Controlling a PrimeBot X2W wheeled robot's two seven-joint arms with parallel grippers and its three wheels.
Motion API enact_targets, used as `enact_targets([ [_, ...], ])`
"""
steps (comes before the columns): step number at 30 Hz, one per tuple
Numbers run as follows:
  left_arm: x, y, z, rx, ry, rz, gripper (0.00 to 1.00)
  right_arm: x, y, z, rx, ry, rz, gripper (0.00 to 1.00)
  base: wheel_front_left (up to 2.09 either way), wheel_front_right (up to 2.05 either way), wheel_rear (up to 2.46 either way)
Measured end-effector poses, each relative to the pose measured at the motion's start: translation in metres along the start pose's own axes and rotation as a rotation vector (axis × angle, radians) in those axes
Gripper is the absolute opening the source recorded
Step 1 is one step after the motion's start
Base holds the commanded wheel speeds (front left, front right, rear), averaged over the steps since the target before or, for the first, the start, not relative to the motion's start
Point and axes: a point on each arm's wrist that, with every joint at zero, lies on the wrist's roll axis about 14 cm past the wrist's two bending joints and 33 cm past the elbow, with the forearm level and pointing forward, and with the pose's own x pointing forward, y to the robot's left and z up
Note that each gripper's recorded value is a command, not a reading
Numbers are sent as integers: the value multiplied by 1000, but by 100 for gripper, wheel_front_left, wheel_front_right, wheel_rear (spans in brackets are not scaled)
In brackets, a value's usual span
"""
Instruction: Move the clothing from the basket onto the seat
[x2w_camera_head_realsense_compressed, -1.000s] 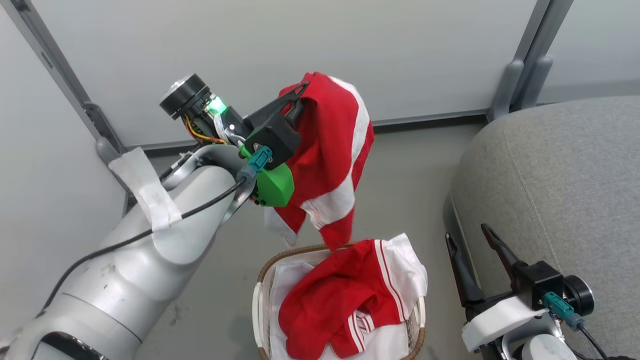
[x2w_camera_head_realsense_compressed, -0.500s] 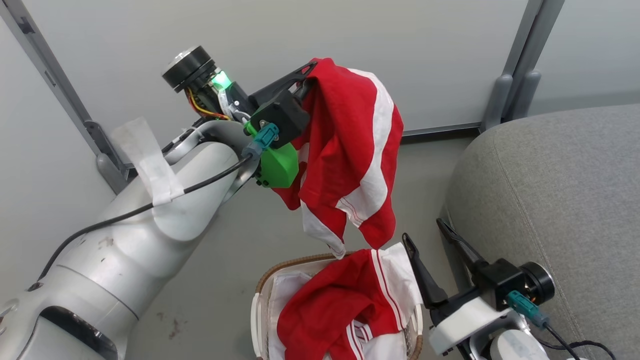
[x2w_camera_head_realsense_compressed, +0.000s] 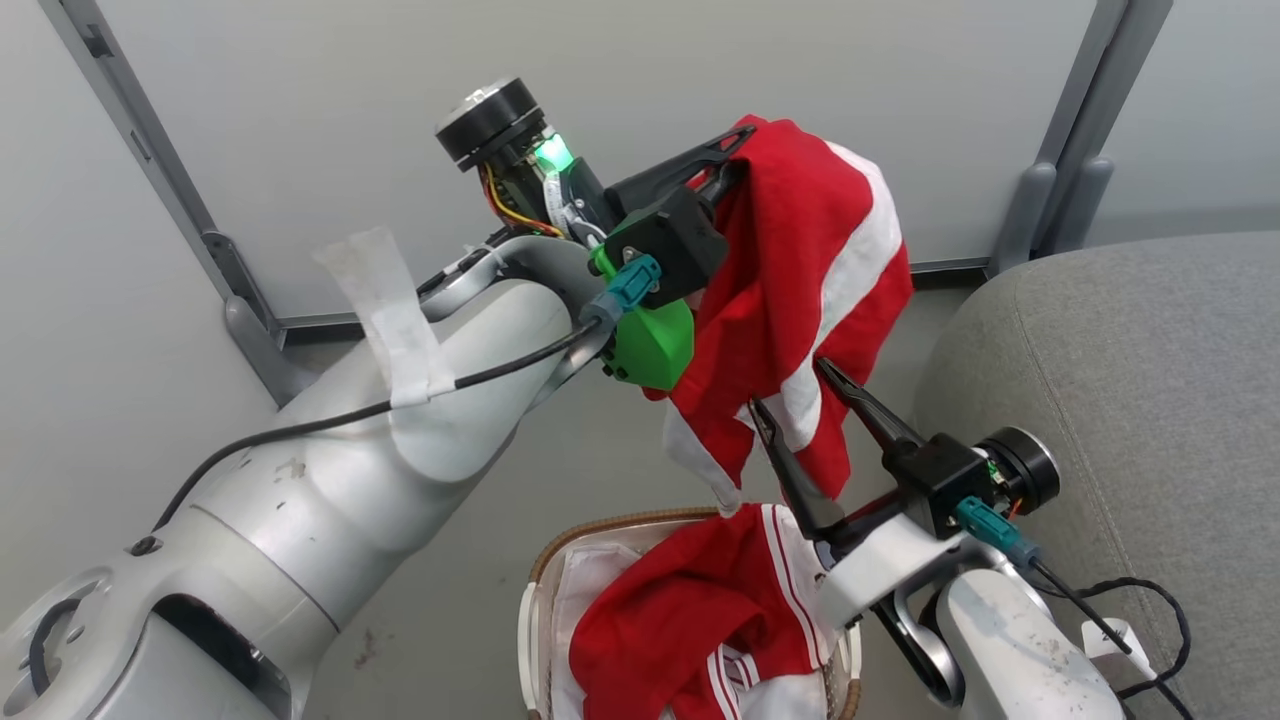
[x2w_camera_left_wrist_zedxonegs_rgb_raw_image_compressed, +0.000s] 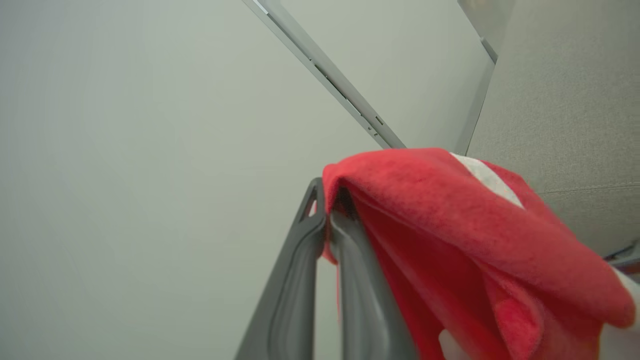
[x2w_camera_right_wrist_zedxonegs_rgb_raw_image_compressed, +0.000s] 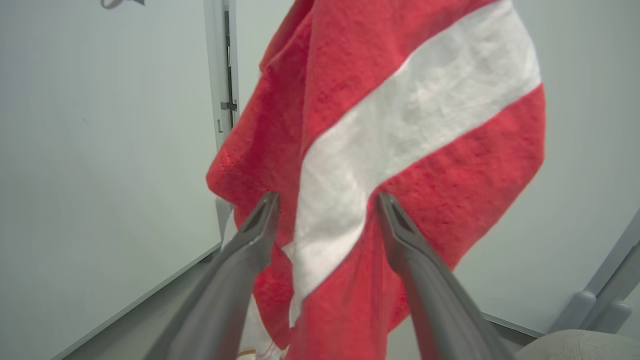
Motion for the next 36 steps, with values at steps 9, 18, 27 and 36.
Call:
enact_targets([
  [9,-1,-5,20,8,-52,-18,0,3,-32,-7,-59,31,-79,100,0,0,0],
  [18,-11,-8,23,-40,-62,-2,0,8,-35,-17,-56,72,-80,0,0,0,0],
  [27,-22,-14,2,-223,-39,74,9,5,-41,-11,-43,55,-103,0,0,0,0],
  [36,-46,-45,-36,-571,-6,202,100,3,-71,13,-50,-20,-193,0,0,0,0],
])
